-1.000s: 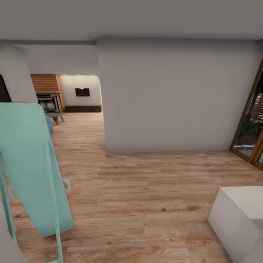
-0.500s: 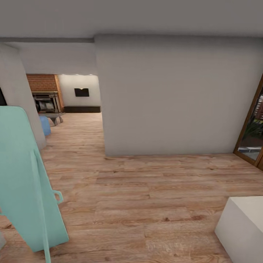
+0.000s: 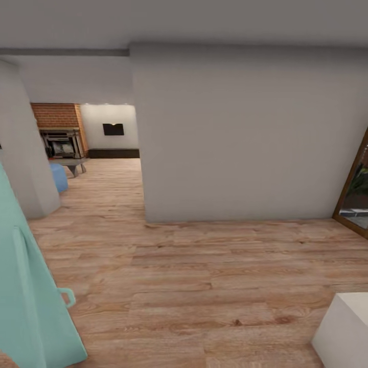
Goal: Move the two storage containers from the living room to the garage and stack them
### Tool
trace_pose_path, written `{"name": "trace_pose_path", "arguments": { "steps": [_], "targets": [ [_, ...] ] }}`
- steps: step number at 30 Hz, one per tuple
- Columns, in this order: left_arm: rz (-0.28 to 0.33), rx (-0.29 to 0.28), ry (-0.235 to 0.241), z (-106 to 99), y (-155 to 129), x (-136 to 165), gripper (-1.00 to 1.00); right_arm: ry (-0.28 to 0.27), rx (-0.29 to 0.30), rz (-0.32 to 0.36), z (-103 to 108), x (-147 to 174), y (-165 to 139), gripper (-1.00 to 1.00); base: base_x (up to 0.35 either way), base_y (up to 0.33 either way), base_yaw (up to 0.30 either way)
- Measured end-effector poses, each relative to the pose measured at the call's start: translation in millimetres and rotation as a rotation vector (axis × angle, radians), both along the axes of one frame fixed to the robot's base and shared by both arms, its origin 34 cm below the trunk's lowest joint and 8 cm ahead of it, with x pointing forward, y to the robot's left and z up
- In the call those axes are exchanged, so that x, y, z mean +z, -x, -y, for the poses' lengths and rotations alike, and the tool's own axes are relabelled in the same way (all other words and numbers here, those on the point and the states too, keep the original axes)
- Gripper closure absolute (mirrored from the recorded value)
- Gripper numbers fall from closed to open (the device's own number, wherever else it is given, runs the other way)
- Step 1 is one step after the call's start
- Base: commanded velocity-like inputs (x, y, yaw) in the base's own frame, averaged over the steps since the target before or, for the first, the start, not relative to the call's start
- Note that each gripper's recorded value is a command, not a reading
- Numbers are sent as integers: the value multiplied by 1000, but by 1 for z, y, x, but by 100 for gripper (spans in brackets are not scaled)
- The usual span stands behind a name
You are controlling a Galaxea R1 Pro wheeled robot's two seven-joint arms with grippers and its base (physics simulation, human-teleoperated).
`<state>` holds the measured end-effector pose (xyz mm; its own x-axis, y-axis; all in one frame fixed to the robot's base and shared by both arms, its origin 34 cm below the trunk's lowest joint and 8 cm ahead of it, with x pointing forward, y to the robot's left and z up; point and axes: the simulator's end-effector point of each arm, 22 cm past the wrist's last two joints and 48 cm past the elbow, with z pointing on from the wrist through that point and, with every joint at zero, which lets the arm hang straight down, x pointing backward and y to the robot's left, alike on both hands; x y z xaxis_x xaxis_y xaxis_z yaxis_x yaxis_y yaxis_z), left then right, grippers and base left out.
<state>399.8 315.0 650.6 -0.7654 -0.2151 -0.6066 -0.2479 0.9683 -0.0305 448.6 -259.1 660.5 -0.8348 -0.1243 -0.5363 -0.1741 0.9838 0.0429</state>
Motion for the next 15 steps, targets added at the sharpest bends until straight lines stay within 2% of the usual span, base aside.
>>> {"name": "trace_pose_path", "arguments": {
  "steps": [15],
  "targets": [
    [-2,-1,2,1,0,0,-100,2,-6,1,1,0,0,-100,327,0,0]
  ]
}}
